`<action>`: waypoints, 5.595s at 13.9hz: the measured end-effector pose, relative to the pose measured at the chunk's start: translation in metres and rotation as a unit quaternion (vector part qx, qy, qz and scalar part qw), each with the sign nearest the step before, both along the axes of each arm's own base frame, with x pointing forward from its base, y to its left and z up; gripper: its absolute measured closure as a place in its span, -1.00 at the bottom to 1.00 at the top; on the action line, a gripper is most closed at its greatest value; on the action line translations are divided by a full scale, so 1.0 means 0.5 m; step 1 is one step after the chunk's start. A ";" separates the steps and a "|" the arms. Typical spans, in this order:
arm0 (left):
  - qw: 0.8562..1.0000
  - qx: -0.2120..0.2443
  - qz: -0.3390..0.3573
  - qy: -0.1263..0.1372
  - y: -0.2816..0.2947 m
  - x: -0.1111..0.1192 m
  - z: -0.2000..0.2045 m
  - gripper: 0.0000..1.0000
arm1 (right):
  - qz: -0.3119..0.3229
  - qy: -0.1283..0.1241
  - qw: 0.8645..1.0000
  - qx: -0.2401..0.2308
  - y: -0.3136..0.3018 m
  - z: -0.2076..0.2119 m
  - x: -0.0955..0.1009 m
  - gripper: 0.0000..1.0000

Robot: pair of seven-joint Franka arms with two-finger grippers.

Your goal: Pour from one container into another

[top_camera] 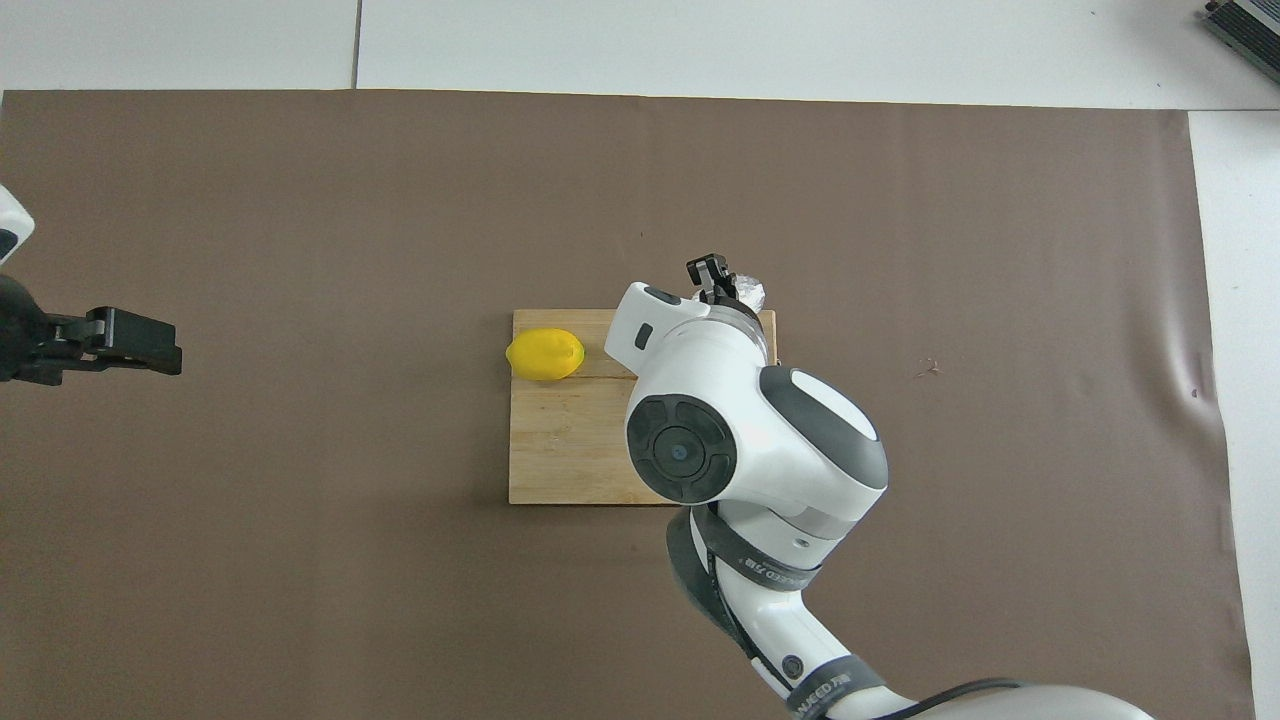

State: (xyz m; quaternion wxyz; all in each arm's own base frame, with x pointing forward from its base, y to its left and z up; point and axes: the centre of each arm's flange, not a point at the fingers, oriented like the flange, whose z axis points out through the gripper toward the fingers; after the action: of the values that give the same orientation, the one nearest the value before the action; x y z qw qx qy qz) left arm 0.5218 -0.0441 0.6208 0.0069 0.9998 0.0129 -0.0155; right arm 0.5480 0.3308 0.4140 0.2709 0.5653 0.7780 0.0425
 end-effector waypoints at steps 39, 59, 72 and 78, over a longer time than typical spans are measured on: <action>1.000 0.000 0.000 0.000 0.000 0.000 0.000 -1.00 | -0.246 0.222 0.880 0.339 -0.655 -0.172 0.058 0.00; 1.000 0.000 0.000 0.000 0.000 0.000 0.000 -1.00 | -0.341 0.145 0.849 0.376 -0.734 -0.026 0.071 -1.00; 1.000 0.000 0.000 0.000 0.000 0.000 0.000 -1.00 | -0.762 0.036 0.578 0.290 -0.688 0.245 0.039 -1.00; 1.000 0.000 0.000 0.000 0.000 0.000 0.000 -1.00 | -0.778 0.039 0.561 0.278 -0.695 0.329 -0.028 -1.00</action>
State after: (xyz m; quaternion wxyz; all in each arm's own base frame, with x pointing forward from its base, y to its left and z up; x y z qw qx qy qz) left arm 0.5218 -0.0441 0.6207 0.0069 0.9998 0.0129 -0.0158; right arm 0.5338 -0.0164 0.5787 -0.0024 1.0000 -0.0045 0.0077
